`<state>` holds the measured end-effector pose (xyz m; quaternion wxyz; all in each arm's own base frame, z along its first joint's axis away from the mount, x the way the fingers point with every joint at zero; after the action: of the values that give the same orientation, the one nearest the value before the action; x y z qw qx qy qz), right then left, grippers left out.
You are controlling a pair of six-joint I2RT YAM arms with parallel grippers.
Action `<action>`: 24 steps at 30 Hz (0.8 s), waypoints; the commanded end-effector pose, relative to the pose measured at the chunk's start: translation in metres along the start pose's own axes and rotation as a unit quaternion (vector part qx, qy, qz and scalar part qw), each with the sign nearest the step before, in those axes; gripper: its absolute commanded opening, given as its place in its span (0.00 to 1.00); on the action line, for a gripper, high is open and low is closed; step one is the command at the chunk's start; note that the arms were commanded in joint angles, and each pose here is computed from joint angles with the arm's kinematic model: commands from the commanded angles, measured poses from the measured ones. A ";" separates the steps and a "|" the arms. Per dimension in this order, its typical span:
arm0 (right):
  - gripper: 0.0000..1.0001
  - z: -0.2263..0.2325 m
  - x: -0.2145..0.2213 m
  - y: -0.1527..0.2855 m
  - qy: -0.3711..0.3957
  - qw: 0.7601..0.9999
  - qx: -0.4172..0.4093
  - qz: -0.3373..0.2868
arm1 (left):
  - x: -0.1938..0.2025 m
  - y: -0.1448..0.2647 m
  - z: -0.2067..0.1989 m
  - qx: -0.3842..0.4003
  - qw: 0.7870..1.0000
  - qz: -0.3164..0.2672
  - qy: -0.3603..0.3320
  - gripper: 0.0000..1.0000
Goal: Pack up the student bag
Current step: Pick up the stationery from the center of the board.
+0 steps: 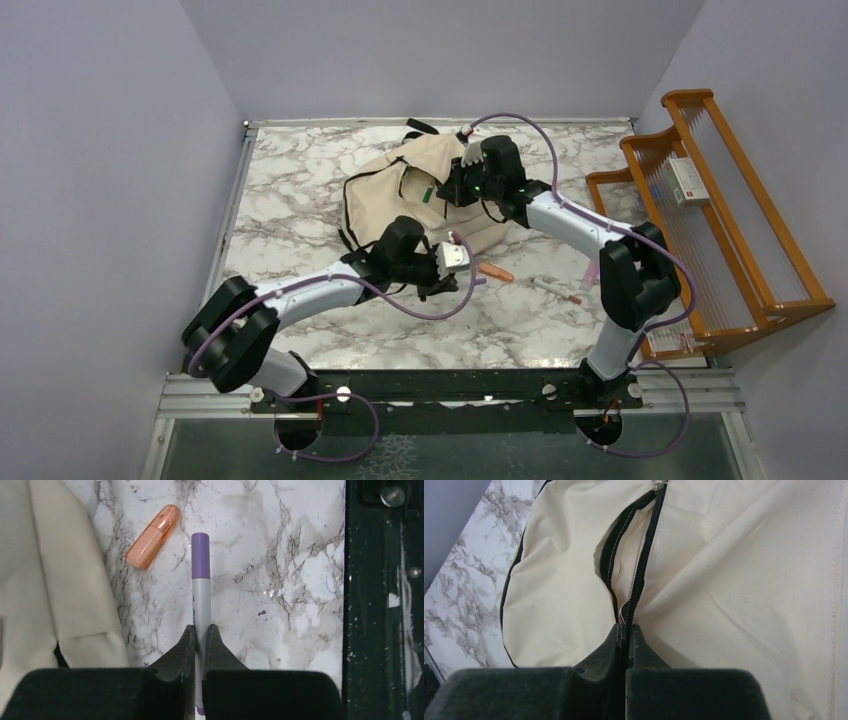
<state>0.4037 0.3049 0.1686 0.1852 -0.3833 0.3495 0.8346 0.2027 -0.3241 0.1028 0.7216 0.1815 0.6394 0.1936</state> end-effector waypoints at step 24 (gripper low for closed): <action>0.01 0.015 -0.017 0.015 -0.014 0.998 -0.022 -0.058 | -0.013 0.105 0.133 -0.259 0.808 -0.119 0.515 0.00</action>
<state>0.4000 0.2987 0.1731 0.2219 -0.3753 0.3381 0.8340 0.3249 -0.2237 0.1735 0.3662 -0.2526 0.8137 0.3742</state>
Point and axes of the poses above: each gripper's point midway between its finger pads, its own y axis back along the fingers, its own z axis along the line the jaws close on, x = y × z, the point moved 1 cm from there along y, back along the fingers, and after that the axes turned 9 degrees about -y, right-handed, at the moved point
